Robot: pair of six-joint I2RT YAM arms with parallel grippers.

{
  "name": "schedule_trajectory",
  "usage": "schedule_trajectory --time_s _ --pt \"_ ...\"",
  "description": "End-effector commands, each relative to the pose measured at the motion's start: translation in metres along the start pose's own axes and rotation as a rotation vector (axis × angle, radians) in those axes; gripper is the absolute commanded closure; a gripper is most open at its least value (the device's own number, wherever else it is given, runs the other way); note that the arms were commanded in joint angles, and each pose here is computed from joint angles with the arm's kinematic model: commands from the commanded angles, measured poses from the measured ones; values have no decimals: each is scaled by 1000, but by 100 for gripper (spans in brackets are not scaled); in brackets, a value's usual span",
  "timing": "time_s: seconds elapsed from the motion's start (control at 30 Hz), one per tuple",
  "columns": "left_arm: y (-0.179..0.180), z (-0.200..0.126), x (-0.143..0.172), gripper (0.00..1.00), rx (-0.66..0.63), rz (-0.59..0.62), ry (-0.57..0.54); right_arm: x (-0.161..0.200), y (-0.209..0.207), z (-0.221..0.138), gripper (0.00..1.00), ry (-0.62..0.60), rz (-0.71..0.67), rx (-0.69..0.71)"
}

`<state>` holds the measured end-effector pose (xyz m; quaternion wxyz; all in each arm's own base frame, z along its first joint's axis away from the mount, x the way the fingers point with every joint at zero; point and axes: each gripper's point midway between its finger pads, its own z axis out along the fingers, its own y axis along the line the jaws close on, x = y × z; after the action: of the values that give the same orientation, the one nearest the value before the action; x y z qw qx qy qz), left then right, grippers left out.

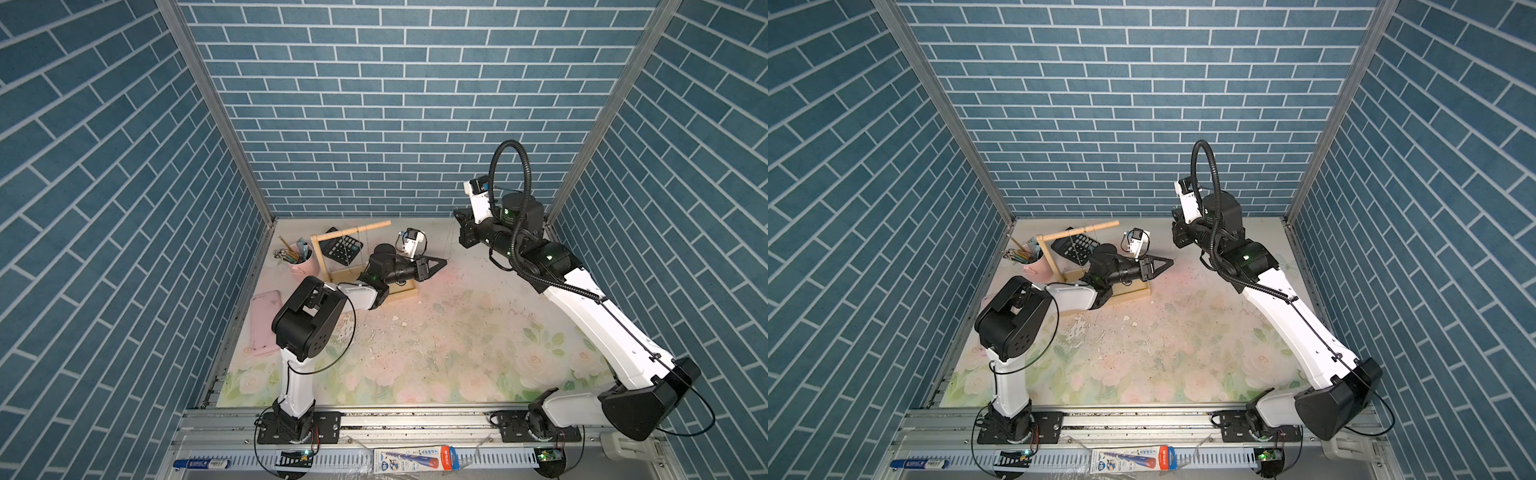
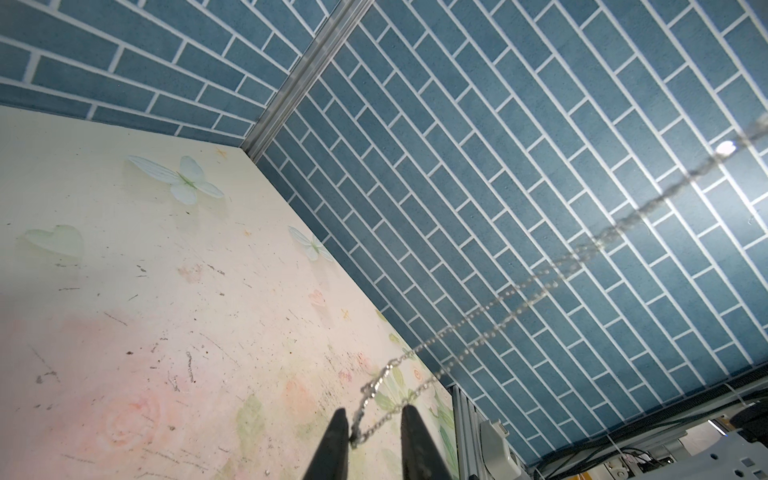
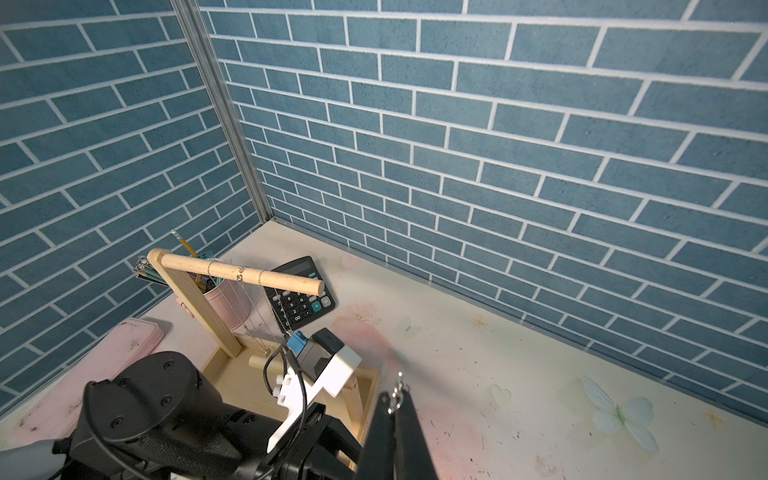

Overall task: Take the necklace off the jewelry display stand
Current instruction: Take off the necklace from the stand.

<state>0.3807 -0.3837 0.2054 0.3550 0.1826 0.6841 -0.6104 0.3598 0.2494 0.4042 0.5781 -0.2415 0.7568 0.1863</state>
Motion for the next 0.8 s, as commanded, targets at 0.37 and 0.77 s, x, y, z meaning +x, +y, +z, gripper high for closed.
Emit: schedule_trajectory --time_s 0.37,0.77 --pt "3 0 -1 88 2 21 -3 -7 -1 -8 100 -33 9 -1" --pt "0 0 -2 97 5 19 4 -3 -3 -7 100 -21 14 9"
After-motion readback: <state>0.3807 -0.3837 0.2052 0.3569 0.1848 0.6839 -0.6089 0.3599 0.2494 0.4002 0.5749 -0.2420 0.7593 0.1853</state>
